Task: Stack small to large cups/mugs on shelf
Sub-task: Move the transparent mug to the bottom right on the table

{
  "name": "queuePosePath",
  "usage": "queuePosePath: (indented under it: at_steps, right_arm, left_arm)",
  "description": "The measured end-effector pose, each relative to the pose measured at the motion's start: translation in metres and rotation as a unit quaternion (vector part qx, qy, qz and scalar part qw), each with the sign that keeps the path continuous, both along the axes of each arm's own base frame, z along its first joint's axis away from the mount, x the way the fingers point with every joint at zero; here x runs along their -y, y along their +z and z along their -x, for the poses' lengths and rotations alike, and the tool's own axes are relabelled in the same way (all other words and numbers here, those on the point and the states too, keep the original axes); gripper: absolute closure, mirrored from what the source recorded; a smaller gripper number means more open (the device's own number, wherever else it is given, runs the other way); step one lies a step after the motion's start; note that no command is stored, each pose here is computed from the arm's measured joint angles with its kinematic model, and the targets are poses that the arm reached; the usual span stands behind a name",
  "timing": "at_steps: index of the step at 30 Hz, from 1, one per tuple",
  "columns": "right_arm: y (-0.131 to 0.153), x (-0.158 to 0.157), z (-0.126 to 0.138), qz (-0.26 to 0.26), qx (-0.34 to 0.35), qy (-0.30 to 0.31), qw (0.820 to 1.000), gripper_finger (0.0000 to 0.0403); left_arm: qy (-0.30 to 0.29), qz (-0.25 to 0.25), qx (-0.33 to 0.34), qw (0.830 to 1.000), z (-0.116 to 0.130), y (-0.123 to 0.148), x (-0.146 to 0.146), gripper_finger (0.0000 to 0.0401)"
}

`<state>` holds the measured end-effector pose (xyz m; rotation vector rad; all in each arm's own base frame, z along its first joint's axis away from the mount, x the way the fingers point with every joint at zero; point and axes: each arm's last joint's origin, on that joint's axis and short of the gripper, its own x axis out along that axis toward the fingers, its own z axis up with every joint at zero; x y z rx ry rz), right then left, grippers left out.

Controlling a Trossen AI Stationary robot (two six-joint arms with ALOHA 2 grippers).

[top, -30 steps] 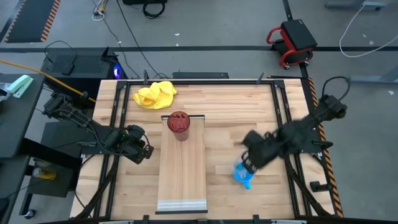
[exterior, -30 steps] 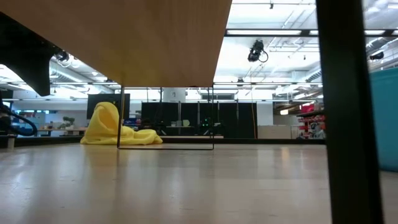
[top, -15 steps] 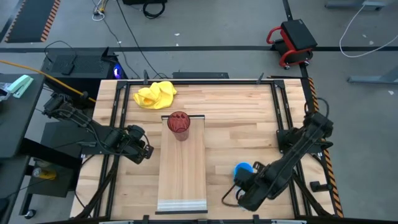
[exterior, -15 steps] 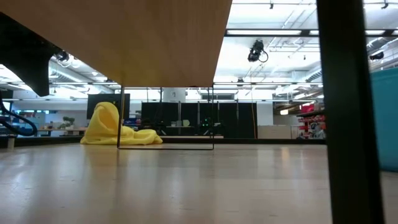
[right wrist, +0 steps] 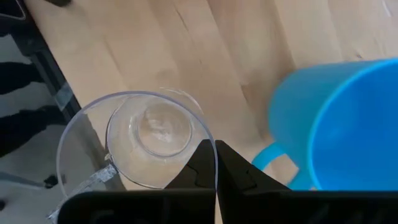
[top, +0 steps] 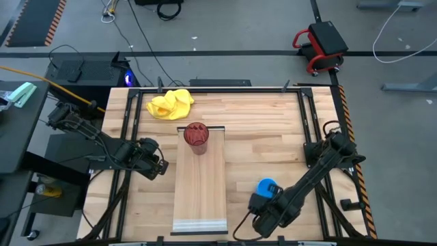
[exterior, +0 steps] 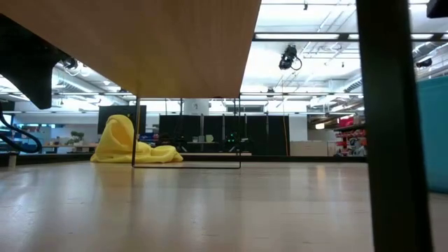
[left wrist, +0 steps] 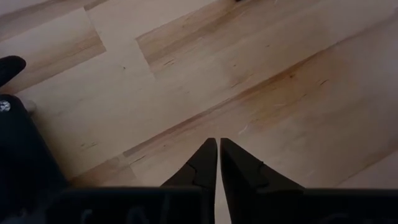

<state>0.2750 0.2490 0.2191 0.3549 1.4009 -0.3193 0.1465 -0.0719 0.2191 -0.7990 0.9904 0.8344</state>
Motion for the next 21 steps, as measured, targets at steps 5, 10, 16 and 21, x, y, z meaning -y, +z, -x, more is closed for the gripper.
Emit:
queuePosePath:
  at_steps: [5,10,16,21]
  right_arm:
    - [-0.011,0.002,-0.007,0.010,-0.009,0.006,1.000,0.0403]
    - [-0.020,0.004,-0.013,0.017,-0.018,0.011,1.000,0.0403]
    - [-0.019,0.006,-0.014,0.017,-0.016,0.010,1.000,0.0401]
    - [-0.020,0.005,-0.014,0.017,-0.018,0.019,1.000,0.0376]
  left_arm:
    - [0.000,0.000,0.000,1.000,0.000,0.000,0.000,0.0384]
    - [0.000,0.000,0.000,1.000,0.000,0.000,0.000,0.0388]
    - [-0.001,0.000,-0.001,1.000,0.000,0.000,0.000,0.0377]
    - [-0.001,0.000,-0.001,1.000,0.000,0.000,0.000,0.0380]
